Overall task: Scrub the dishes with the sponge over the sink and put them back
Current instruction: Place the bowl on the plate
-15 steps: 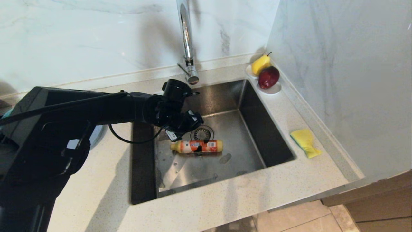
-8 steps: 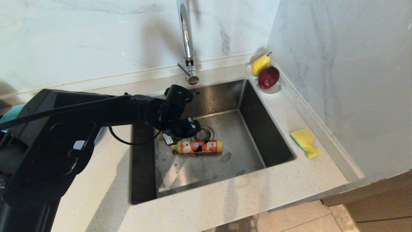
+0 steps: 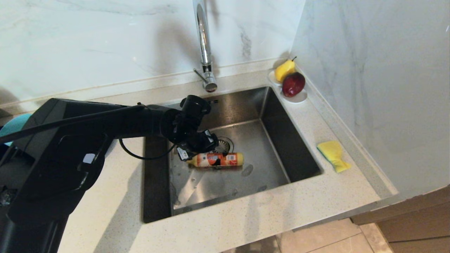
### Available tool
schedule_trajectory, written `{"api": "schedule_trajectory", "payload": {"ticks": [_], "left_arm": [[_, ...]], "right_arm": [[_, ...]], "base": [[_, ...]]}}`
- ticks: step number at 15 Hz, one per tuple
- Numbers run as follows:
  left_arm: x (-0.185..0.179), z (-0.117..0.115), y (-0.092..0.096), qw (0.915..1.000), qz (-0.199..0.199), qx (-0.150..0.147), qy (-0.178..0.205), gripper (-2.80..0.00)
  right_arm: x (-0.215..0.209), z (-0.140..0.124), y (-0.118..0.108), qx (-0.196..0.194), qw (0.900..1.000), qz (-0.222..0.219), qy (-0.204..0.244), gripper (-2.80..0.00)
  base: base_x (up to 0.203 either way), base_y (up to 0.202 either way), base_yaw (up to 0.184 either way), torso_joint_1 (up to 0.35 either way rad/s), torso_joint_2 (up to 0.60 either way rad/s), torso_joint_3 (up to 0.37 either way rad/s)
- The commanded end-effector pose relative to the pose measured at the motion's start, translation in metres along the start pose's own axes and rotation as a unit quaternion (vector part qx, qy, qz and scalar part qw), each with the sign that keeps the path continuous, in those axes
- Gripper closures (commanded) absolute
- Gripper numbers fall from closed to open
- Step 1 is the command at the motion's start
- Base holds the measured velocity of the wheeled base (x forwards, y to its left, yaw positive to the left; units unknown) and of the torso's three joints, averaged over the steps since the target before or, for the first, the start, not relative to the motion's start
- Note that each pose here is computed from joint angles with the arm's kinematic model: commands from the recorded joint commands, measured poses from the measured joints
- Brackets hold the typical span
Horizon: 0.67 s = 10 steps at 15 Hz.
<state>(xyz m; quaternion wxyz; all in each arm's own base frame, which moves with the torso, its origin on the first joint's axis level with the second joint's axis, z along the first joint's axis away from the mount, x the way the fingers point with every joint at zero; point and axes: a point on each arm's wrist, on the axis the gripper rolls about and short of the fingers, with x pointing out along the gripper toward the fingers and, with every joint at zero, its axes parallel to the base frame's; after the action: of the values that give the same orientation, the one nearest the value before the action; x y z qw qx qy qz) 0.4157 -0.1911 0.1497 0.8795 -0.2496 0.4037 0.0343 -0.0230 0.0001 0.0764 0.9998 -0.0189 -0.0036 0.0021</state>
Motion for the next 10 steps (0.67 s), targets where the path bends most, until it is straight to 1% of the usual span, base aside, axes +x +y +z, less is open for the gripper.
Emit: {"api": "schedule_trajectory", "payload": {"ticks": [1, 3, 6, 10], "left_arm": [[0.011, -0.005, 0.003, 0.9999, 0.015, 0.000, 0.006, -2.80], [0.016, -0.006, 0.005, 0.9995, 0.030, 0.005, -0.006, -2.80], [0.013, -0.005, 0.003, 0.9996, 0.024, 0.013, -0.011, -2.80], [0.021, -0.006, 0.002, 0.9993, 0.021, 0.027, -0.018, -2.80]], "right_arm": [[0.000, 0.000, 0.000, 0.000, 1.000, 0.000, 0.001, 0.00], [0.000, 0.000, 0.000, 0.000, 1.000, 0.000, 0.001, 0.00], [0.000, 0.000, 0.000, 0.000, 1.000, 0.000, 0.000, 0.00], [0.000, 0.000, 0.000, 0.000, 1.000, 0.000, 0.001, 0.00]], "base": [[0.000, 0.000, 0.000, 0.000, 0.00, 0.000], [0.000, 0.000, 0.000, 0.000, 0.00, 0.000], [0.000, 0.000, 0.000, 0.000, 0.00, 0.000], [0.000, 0.000, 0.000, 0.000, 0.00, 0.000]]}}
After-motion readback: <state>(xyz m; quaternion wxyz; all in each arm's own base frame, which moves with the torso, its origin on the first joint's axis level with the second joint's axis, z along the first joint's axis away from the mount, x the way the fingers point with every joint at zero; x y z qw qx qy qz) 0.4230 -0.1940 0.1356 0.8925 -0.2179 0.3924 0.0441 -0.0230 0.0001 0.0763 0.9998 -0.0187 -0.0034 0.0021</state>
